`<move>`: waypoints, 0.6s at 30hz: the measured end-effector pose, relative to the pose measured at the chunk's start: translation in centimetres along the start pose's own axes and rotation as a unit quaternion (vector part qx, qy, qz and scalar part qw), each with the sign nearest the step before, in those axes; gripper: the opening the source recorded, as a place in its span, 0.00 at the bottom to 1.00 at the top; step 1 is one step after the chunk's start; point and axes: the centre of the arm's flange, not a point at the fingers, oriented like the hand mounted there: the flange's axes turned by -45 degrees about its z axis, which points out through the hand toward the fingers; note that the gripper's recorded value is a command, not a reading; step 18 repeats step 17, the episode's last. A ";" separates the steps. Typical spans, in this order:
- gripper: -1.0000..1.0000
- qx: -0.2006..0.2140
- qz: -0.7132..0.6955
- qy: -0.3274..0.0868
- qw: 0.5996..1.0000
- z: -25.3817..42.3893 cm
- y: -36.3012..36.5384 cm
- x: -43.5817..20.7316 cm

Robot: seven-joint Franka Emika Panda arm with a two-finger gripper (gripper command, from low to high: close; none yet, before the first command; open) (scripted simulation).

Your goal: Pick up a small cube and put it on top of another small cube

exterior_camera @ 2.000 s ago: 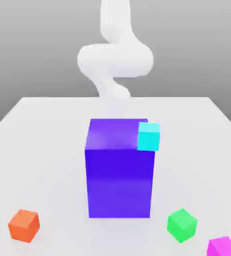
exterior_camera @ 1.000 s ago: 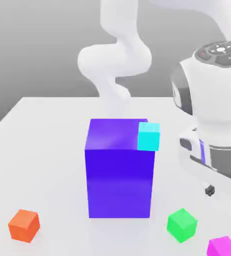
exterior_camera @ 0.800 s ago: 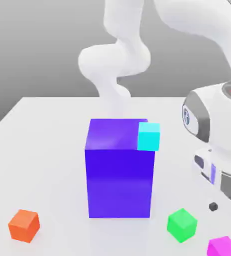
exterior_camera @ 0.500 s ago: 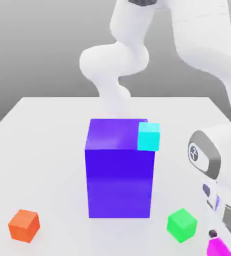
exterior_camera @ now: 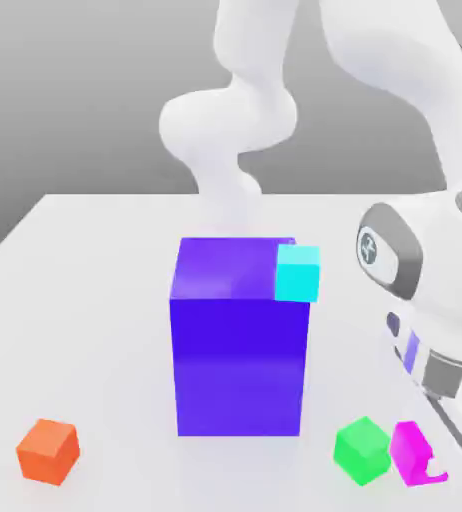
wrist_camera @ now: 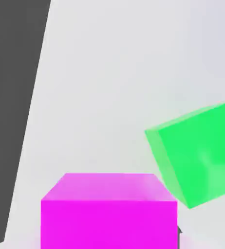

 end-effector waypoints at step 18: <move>1.00 0.027 0.046 -0.024 0.998 1.6 4.5 2.4</move>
